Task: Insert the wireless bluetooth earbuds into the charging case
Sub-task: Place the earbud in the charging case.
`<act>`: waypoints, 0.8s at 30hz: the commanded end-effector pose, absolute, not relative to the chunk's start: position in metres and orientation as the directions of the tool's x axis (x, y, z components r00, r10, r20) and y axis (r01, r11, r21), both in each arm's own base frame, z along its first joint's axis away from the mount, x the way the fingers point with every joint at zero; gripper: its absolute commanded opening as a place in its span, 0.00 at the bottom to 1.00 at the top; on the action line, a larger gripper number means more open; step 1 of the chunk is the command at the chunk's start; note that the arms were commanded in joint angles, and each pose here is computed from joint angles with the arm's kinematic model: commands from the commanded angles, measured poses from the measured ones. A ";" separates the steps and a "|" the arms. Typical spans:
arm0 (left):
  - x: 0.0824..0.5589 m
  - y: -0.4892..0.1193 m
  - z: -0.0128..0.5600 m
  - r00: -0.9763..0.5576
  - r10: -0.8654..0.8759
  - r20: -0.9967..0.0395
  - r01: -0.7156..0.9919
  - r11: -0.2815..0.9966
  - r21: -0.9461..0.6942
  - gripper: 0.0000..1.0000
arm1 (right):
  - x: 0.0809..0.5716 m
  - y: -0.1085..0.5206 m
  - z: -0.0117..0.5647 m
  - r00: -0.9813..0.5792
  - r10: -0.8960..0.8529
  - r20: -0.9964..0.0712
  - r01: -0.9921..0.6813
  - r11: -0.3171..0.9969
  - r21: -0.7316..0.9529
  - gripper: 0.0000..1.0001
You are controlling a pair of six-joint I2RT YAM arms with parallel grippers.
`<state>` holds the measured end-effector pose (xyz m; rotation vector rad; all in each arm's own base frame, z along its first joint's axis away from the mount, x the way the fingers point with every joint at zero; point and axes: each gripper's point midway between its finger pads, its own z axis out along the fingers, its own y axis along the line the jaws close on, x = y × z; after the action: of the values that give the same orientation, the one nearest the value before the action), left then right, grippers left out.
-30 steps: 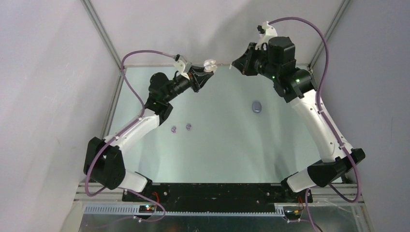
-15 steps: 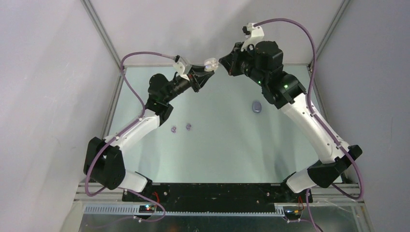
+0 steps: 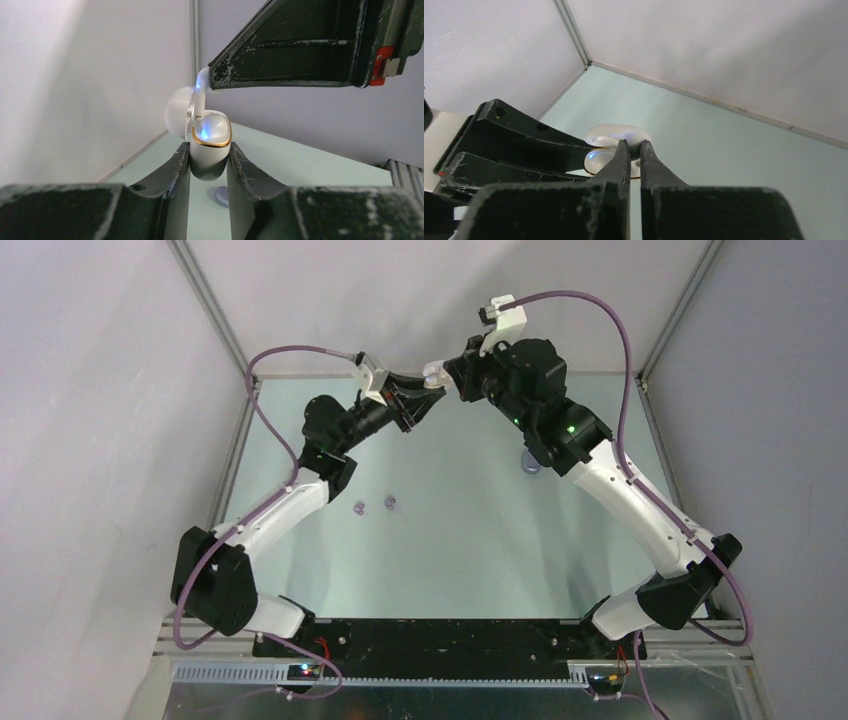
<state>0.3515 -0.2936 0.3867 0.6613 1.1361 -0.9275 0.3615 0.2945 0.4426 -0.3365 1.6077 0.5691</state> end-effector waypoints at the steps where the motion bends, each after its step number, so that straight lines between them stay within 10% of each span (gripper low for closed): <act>1: 0.337 -0.288 0.416 0.171 -0.342 -0.924 0.879 0.477 -0.014 0.00 | 0.358 0.284 0.471 -0.018 0.140 -0.990 -0.511 0.850 0.129 0.00; 24: 0.344 -0.284 0.417 0.156 -0.354 -0.922 0.859 0.510 -0.050 0.00 | 0.356 0.286 0.455 -0.051 0.105 -0.993 -0.509 0.853 0.116 0.00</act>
<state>0.3570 -0.2890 0.3893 0.5794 1.1721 -0.9418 0.3639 0.2914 0.4403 -0.3412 1.5887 0.5056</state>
